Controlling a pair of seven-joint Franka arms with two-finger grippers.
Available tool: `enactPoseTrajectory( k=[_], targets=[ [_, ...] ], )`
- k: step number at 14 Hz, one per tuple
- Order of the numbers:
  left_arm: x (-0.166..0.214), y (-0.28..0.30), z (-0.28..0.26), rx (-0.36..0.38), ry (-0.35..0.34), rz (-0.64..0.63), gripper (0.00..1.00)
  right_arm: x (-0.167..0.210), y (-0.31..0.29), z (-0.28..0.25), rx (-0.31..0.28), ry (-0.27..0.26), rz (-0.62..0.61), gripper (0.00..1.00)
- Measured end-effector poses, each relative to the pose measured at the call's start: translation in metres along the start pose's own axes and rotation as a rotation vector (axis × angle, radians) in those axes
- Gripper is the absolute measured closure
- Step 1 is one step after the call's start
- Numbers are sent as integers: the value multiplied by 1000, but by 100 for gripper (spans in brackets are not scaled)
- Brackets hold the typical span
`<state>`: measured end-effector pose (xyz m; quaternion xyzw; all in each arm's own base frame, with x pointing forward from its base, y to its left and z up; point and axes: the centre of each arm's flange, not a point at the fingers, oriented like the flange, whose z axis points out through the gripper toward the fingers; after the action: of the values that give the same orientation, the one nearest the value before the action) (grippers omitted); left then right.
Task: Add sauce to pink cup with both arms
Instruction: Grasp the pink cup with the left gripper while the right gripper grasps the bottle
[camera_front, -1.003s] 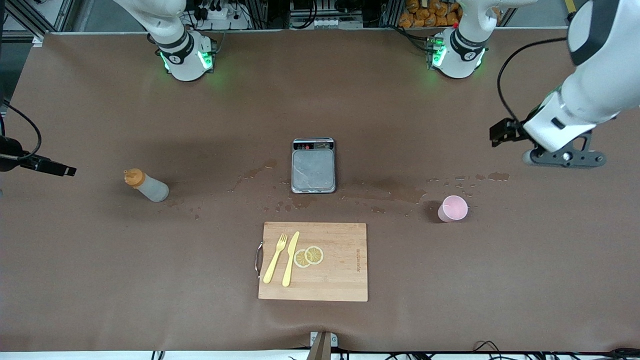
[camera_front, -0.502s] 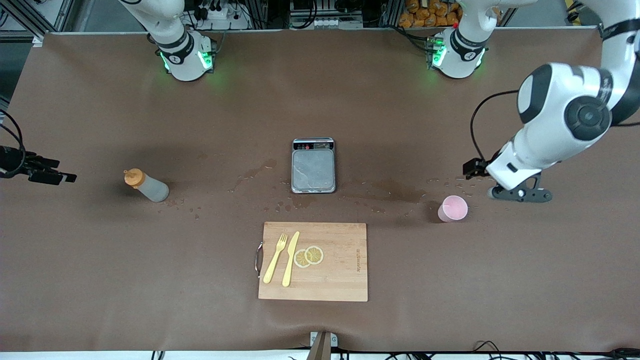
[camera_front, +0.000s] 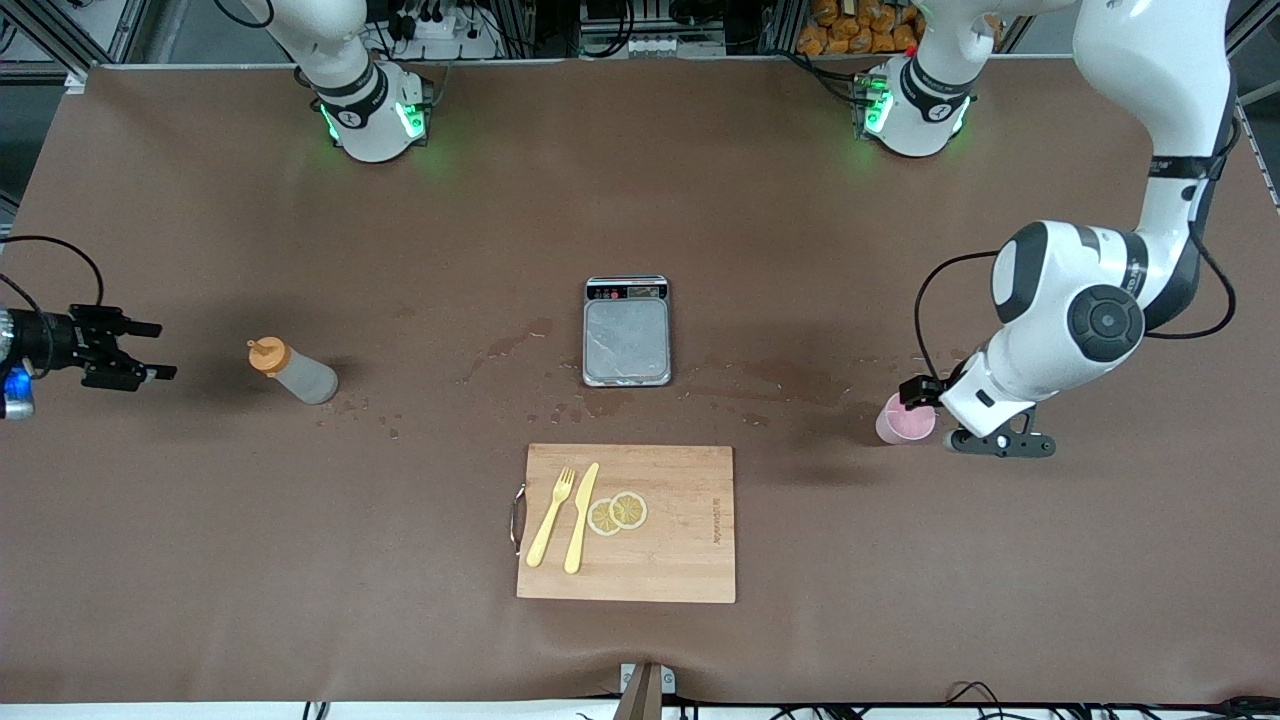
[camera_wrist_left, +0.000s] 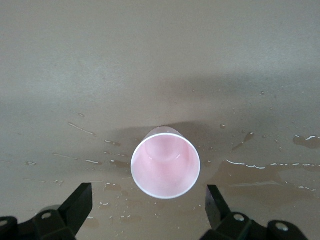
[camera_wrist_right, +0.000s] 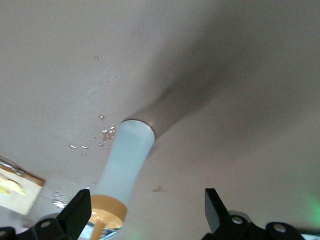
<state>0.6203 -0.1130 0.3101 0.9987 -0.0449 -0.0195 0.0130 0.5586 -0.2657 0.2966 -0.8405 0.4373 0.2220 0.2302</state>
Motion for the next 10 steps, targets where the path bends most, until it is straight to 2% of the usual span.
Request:
enactPoseTrajectory(
  k=[5, 8, 10],
  targets=[
    [6, -18, 12, -11, -12, -44, 0, 44, 21, 41, 160, -140, 230, 0],
    [8, -25, 24, -15, -29, -56, 0, 59, 26, 65, 202, -216, 373, 0],
    [12, -23, 32, -19, -36, -54, 0, 62, 25, 79, 207, -264, 448, 0]
  ],
)
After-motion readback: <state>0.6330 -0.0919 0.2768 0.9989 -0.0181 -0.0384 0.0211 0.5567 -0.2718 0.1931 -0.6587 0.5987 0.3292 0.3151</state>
